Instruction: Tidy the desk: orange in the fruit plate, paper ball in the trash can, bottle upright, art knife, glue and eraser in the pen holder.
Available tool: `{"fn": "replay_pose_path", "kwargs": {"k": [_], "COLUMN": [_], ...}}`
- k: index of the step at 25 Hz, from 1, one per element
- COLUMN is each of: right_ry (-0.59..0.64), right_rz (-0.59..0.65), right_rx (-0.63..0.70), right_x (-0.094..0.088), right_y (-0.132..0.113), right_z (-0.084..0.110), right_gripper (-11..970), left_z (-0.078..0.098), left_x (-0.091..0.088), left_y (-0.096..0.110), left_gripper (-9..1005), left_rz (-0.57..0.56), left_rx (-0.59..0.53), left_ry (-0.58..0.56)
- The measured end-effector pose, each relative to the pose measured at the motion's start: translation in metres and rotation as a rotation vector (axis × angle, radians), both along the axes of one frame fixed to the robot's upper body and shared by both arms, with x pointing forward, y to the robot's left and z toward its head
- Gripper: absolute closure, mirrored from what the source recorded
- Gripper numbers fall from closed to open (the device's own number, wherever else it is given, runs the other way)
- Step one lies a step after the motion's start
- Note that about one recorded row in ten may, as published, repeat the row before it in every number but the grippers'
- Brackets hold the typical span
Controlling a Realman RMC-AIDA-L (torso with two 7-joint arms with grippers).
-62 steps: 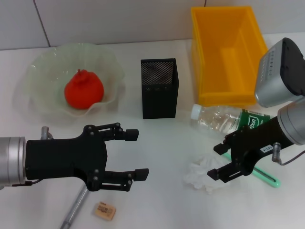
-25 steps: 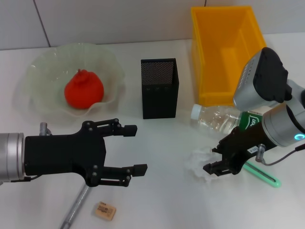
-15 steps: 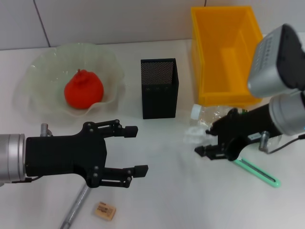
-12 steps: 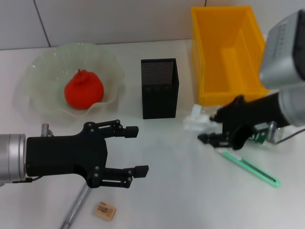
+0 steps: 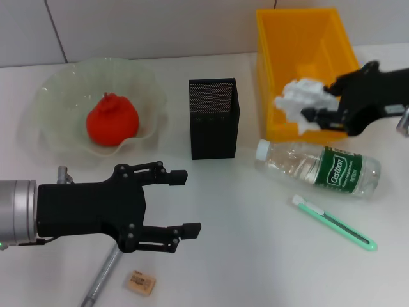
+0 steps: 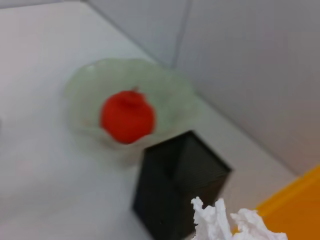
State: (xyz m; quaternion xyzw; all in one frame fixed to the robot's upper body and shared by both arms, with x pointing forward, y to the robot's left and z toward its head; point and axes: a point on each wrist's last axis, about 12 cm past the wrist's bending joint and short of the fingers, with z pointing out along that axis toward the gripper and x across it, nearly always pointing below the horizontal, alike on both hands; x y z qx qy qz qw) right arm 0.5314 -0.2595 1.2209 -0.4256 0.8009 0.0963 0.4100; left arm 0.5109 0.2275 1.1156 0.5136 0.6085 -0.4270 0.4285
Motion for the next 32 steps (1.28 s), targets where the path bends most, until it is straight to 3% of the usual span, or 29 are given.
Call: {"fn": "replay_pose_path", "kwargs": {"k": [8,23,28,32], "right_ry": [-0.106,-0.145,-0.145,-0.147], "right_rz": [-0.098,-0.179,-0.180,-0.182], "right_rx": [-0.001,-0.009,-0.010,-0.007], "right_x": [0.020,0.062,0.066,0.066], "right_y": [-0.018,-0.031,-0.030,-0.029], "right_z": [-0.002,-0.027,-0.030,-0.030], "right_gripper": [594,595,596,539], "left_z": [0.000,-0.001,-0.001,-0.001], "left_x": [0.001,0.001,0.003,0.004], "left_y": [-0.003,-0.009,-0.010,-0.011], "left_gripper": [151,152,151,150], "left_rz": [-0.010,-0.029,-0.027,-0.028], "left_rx": [0.000,0.004,0.006,0.006], "left_ry": [-0.002,0.006,0.003,0.003]}}
